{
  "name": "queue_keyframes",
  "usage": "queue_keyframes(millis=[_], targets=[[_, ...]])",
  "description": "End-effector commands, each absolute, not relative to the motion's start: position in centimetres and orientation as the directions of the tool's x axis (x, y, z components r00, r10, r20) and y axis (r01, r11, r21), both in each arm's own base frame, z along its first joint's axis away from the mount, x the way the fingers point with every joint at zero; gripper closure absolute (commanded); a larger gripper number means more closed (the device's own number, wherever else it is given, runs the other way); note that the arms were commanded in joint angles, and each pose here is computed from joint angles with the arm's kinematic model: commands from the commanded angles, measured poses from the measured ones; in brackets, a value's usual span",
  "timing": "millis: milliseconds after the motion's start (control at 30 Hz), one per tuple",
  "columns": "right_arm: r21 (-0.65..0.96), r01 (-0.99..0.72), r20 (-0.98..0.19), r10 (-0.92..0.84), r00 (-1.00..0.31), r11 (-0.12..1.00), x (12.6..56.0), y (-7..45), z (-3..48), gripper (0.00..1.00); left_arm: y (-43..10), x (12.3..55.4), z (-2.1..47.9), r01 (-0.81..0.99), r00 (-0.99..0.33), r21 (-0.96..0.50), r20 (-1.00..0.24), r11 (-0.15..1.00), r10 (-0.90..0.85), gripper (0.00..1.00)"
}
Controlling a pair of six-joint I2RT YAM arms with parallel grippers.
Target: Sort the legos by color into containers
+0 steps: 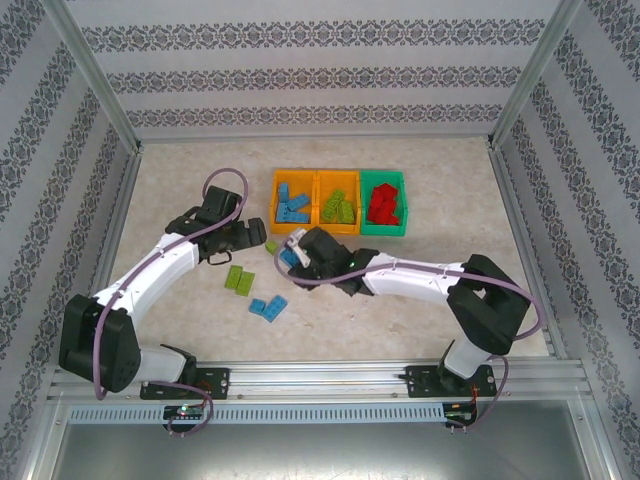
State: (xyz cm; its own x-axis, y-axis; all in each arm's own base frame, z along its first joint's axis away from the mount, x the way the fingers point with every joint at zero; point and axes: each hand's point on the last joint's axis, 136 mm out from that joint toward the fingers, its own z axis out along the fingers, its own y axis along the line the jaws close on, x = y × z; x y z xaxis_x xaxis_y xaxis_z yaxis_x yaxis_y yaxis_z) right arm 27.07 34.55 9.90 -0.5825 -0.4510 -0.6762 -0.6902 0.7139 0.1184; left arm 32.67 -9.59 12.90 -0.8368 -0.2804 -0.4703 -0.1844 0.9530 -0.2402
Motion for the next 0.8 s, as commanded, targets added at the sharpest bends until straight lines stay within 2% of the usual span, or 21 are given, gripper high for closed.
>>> queue_keyframes(millis=[0, 233, 400, 600, 767], targets=[[0.206, -0.614, -0.697, -0.326, -0.639, 0.762, 30.5, 34.7, 12.5, 0.73, -8.5, 31.7, 12.5, -0.189, -0.843, -0.205, -0.468, 0.960, -0.266, 0.00], [0.363, -0.422, -0.628, -0.117, -0.769, 0.831, 37.3, 34.0, 13.2, 0.73, -8.9, 31.1, 10.9, -0.210, -0.858, -0.229, -0.423, 0.951, -0.291, 0.00], [0.431, -0.334, -0.576, -0.029, -0.817, 0.838, 40.5, 34.1, 12.4, 0.73, -9.1, 30.8, 10.1, -0.210, -0.870, -0.235, -0.398, 0.949, -0.291, 0.00], [0.492, -0.260, -0.529, 0.048, -0.847, 0.831, 42.8, 34.1, 11.8, 0.70, -9.6, 30.8, 9.7, -0.205, -0.876, -0.254, -0.383, 0.945, -0.293, 0.00], [0.508, -0.215, -0.495, 0.078, -0.866, 0.834, 43.7, 34.1, 11.1, 0.61, -10.5, 30.9, 8.7, -0.201, -0.891, -0.290, -0.343, 0.936, -0.298, 0.00]])
